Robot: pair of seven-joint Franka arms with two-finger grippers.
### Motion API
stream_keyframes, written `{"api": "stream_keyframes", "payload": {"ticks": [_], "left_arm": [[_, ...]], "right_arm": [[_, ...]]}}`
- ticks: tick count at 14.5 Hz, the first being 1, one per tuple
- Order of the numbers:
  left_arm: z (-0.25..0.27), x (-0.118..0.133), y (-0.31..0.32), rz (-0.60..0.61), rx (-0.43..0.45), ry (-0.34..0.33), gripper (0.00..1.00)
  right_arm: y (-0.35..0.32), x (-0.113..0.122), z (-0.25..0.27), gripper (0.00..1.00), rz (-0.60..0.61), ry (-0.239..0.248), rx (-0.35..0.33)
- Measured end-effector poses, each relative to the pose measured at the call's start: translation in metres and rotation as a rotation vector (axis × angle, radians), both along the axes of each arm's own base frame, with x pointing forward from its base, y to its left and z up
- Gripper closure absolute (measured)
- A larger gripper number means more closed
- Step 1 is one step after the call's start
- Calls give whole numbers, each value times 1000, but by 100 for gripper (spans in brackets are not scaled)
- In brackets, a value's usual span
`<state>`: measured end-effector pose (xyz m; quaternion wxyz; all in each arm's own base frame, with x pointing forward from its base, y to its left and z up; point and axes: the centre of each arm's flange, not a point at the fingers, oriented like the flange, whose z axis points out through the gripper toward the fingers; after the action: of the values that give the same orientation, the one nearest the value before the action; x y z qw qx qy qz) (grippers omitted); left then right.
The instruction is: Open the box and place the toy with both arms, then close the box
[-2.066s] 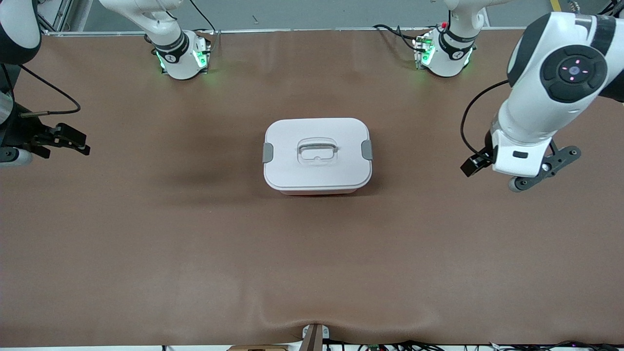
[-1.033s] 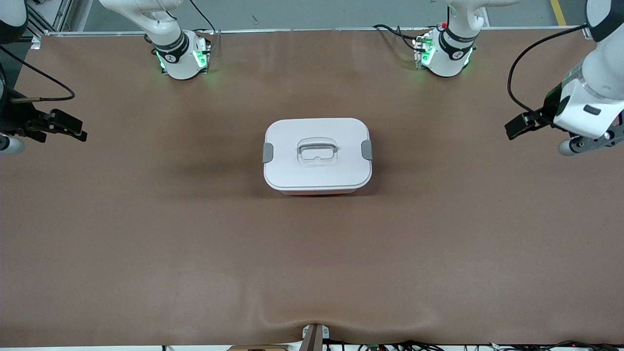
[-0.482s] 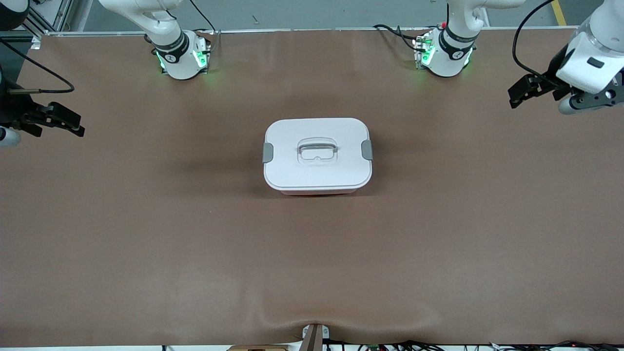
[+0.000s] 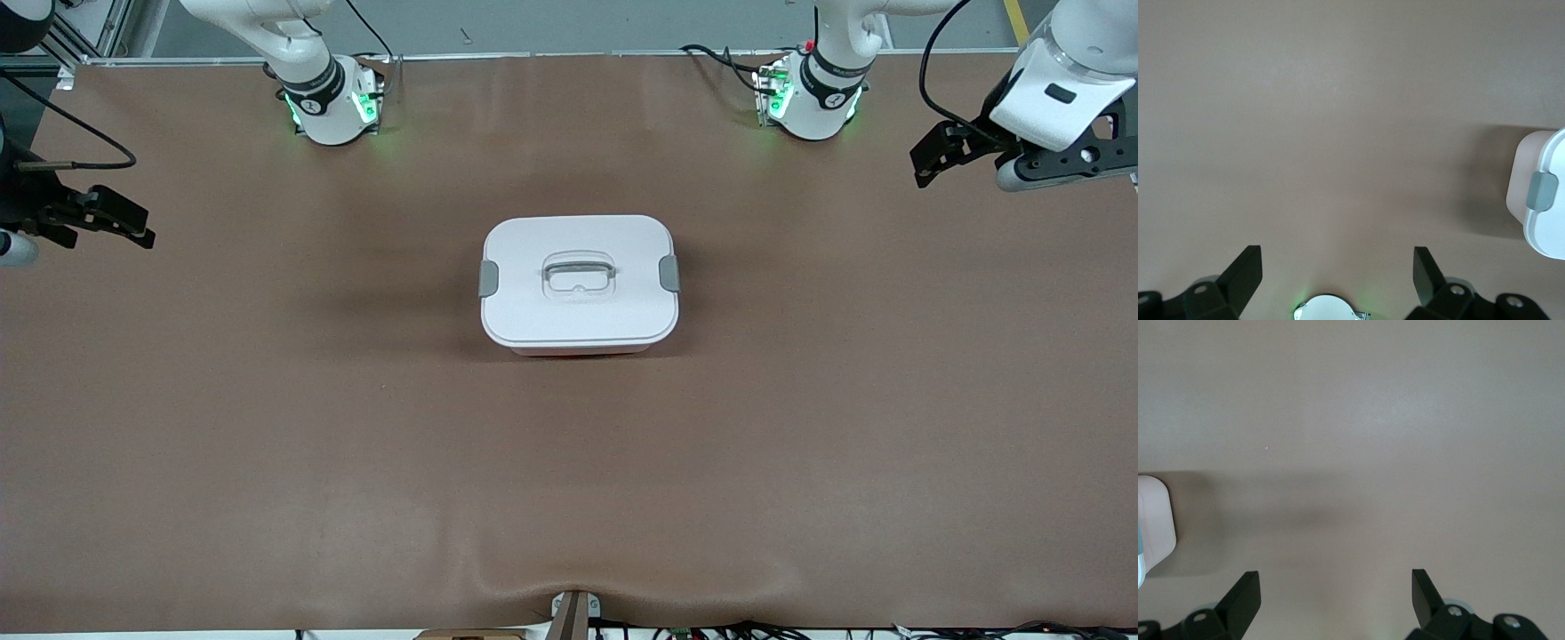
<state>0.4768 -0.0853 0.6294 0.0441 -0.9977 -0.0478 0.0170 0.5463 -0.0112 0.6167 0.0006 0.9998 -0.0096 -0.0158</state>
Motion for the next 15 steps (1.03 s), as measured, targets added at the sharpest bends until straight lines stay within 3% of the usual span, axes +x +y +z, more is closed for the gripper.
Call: {"api": "stream_keyframes", "payload": {"ticks": [7,15], "left_arm": [[15,6,5,-154,-11,-20,0],[11,7,2,-136,-46,-8,0]], "right_arm": [[0,0,0,0,-1,0,0],[0,0,0,0,-2,2,0]]}}
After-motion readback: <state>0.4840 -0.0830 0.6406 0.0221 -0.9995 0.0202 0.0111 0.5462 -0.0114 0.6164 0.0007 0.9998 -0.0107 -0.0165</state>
